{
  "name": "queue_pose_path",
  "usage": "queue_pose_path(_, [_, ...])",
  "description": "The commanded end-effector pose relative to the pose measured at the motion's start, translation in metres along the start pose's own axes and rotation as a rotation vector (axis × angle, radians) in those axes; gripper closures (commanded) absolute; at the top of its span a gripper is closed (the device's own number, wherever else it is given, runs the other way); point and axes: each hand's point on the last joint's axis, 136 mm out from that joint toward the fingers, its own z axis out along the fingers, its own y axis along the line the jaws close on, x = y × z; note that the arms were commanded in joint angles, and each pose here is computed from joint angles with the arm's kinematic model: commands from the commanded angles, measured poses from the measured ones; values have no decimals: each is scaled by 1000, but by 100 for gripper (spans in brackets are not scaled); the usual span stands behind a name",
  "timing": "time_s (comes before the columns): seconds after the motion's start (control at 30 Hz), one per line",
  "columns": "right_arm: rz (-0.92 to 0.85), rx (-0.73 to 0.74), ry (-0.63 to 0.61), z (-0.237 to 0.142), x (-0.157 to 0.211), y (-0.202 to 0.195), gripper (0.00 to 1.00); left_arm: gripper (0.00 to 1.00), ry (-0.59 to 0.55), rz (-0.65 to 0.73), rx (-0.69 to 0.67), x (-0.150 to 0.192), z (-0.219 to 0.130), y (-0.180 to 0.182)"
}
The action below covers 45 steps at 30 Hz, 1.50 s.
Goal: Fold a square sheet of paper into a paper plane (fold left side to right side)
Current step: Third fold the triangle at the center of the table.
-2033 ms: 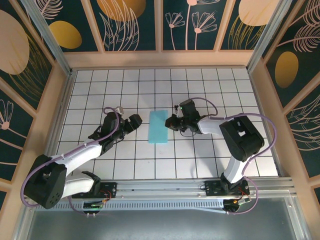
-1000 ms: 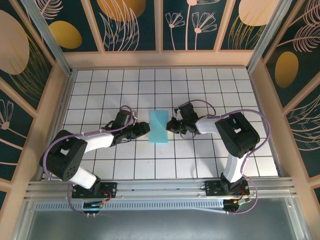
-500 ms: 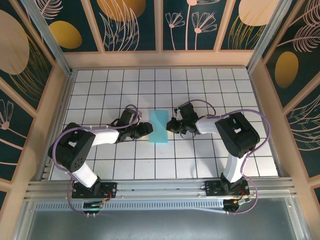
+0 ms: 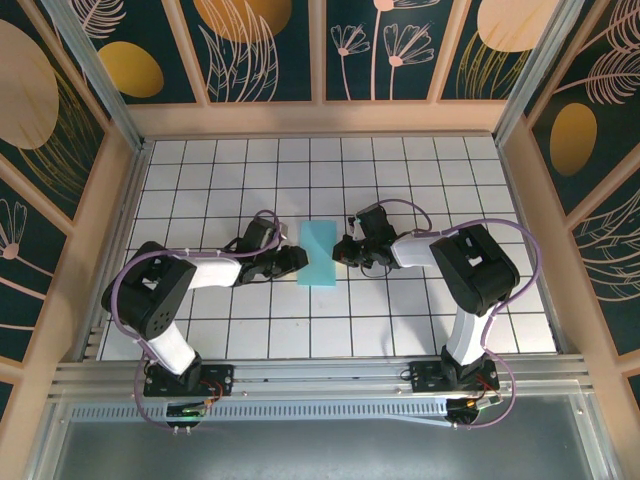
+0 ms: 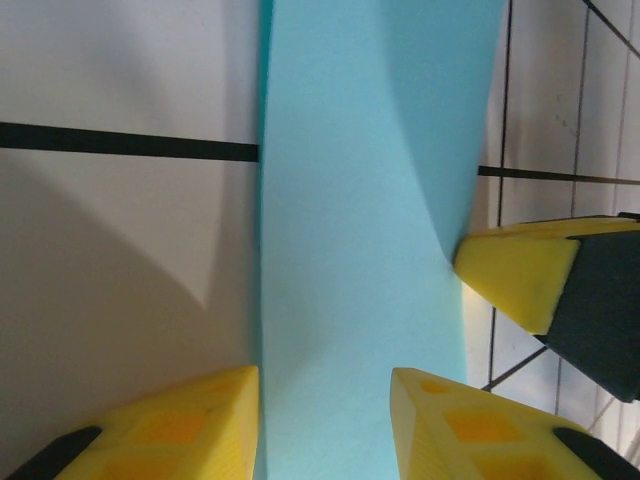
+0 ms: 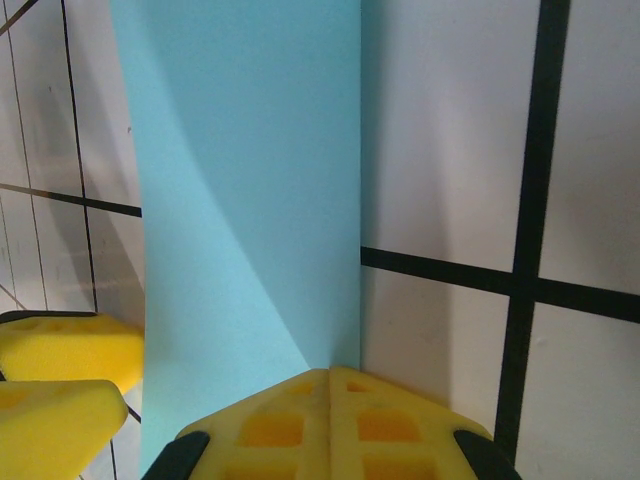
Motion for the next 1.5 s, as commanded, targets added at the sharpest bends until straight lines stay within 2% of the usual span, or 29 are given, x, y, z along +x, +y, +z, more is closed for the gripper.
queue_pose_path(0.0, [11,66,37,8,12,-18,100,62,9,6,63,-1,3,-15])
queue_pose_path(0.27, [8,63,38,8,12,-17,100,61,-10,6,54,-5,3,-15])
queue_pose_path(0.43, [0,62,25,6,9,-16,100,73,-20,-2,41,-7,4,-12])
queue_pose_path(0.63, [-23,48,-20,-1,0,-8,100,91,-17,-15,33,-3,2,-10])
queue_pose_path(0.77, [-51,37,-68,-10,-11,2,100,99,-36,-37,41,-5,-3,-12])
queue_pose_path(1.23, [-229,98,-366,-85,-49,27,55,100,-76,-104,68,-4,-15,-18])
queue_pose_path(1.47, [-332,143,-503,-129,-47,25,41,100,-74,-133,66,-2,-14,-19])
